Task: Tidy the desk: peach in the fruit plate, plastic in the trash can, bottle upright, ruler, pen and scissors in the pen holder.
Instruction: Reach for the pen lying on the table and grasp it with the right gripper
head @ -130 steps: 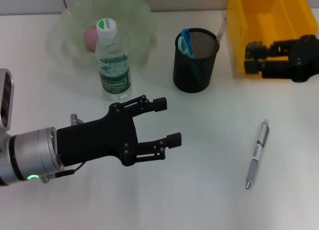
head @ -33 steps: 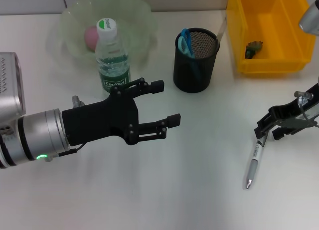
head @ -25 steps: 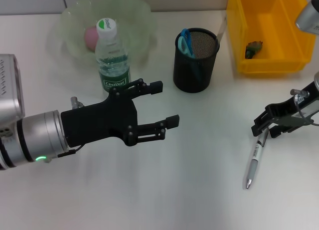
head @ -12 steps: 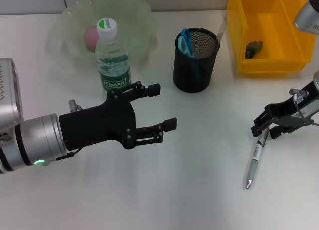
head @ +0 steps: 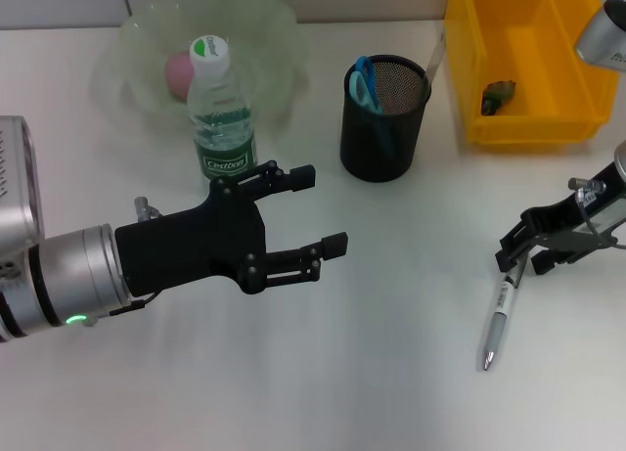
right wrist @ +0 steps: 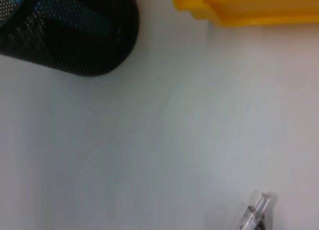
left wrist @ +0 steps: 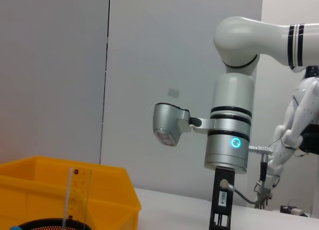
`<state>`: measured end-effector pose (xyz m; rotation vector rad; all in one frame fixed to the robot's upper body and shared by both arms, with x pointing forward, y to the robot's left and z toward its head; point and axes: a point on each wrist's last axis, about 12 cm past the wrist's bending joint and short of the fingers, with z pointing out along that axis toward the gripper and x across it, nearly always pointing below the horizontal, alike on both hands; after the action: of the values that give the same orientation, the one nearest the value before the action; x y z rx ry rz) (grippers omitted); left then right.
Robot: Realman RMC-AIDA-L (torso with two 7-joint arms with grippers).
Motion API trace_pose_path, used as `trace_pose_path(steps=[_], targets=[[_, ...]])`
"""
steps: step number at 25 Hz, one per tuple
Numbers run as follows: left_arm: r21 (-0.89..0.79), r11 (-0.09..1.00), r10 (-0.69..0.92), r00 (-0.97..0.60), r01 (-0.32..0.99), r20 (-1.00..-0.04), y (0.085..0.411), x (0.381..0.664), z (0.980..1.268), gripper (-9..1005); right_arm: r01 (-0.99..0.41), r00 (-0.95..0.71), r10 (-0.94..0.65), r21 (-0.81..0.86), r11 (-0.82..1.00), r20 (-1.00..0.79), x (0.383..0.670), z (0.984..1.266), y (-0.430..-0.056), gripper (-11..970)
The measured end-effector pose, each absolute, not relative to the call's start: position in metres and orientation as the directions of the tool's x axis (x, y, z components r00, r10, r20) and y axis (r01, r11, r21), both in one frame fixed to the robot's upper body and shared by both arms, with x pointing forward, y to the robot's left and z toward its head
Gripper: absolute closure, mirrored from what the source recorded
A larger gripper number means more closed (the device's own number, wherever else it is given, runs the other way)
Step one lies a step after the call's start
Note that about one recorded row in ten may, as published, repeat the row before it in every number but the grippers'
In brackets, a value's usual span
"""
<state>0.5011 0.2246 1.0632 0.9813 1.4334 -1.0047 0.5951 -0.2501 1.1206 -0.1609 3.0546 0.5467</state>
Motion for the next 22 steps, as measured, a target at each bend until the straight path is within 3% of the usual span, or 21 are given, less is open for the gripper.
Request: trace_pose_path(steps=[22], targets=[[-0.069, 0.300, 0.036, -0.084, 0.951, -0.996, 0.2260, 0.4980, 1.0628, 164, -0.122, -0.992, -0.109, 0.340, 0.932, -0.055, 0.5955, 1.1191, -0.2474, 572]])
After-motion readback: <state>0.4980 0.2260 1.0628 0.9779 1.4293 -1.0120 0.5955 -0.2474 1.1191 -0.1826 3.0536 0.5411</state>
